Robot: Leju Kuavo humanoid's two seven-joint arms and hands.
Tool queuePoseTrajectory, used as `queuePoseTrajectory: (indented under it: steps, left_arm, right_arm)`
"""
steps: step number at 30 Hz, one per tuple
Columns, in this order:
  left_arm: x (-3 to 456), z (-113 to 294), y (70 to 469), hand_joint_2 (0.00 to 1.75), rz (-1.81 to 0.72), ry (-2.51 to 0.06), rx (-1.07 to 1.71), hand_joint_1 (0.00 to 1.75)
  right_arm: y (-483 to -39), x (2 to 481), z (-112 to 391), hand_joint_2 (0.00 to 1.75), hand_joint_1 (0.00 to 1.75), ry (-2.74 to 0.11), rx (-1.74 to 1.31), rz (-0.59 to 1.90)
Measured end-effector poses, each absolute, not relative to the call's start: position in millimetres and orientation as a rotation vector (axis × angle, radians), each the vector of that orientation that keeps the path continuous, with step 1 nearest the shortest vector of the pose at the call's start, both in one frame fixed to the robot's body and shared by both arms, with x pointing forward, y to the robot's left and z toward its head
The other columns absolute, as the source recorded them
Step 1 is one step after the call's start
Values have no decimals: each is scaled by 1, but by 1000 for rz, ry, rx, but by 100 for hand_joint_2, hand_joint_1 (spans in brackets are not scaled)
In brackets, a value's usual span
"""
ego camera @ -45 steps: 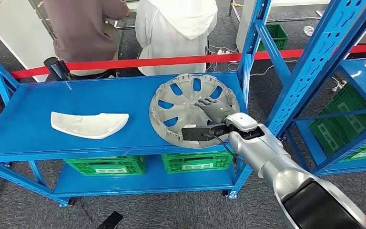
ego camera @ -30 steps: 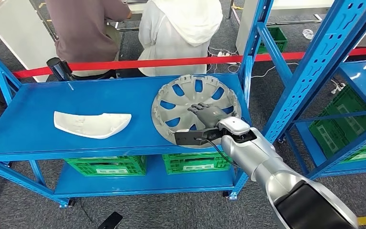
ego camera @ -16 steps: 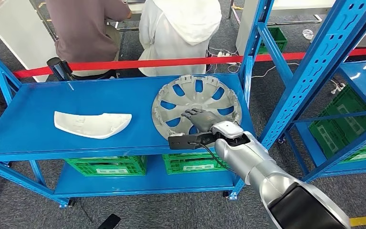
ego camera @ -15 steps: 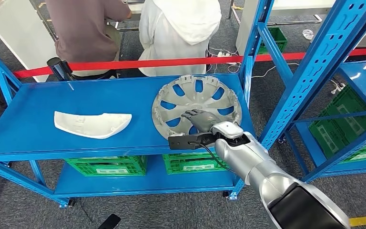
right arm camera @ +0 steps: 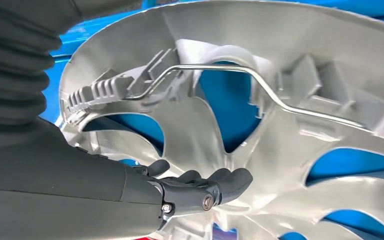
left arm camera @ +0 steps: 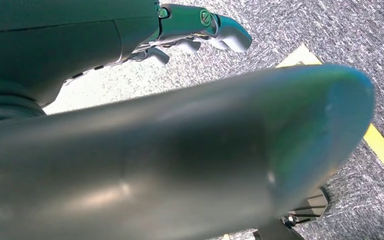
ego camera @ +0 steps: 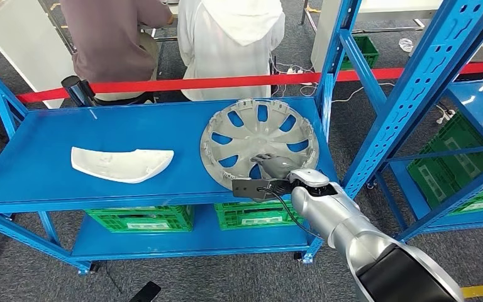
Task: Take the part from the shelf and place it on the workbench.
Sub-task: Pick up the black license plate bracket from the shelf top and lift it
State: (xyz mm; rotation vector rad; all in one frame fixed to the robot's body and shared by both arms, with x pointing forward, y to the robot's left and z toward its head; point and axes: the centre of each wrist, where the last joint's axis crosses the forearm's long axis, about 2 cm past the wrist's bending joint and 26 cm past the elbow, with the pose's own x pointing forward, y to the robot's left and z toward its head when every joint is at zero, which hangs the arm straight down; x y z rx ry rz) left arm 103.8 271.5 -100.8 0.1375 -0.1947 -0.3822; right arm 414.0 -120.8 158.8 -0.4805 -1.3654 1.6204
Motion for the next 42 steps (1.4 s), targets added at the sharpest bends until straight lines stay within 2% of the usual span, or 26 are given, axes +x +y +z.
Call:
queuePoseTrajectory:
  steps: [27,31,35,39,42]
  left_arm:
    - [109,-99,271,0,-387,-204,135,0]
    - [109,-99,271,0,-393,-202,133,0]
    - [109,-99,270,0,-395,-204,131,0]
    - [109,-99,270,0,-396,-208,130,0]
    - [109,-99,270,0,-397,-209,130,0]
  right_arm:
    - [-137,417,153,175,0,-1314,-476,1590]
    - [-139,418,152,0,0,-1318,-489,1579]
    - [-142,418,150,0,0,-1332,-530,1561]
    - [-144,417,148,175,0,-1319,-559,1558]
    - [-145,417,148,175,0,-1320,-564,1557]
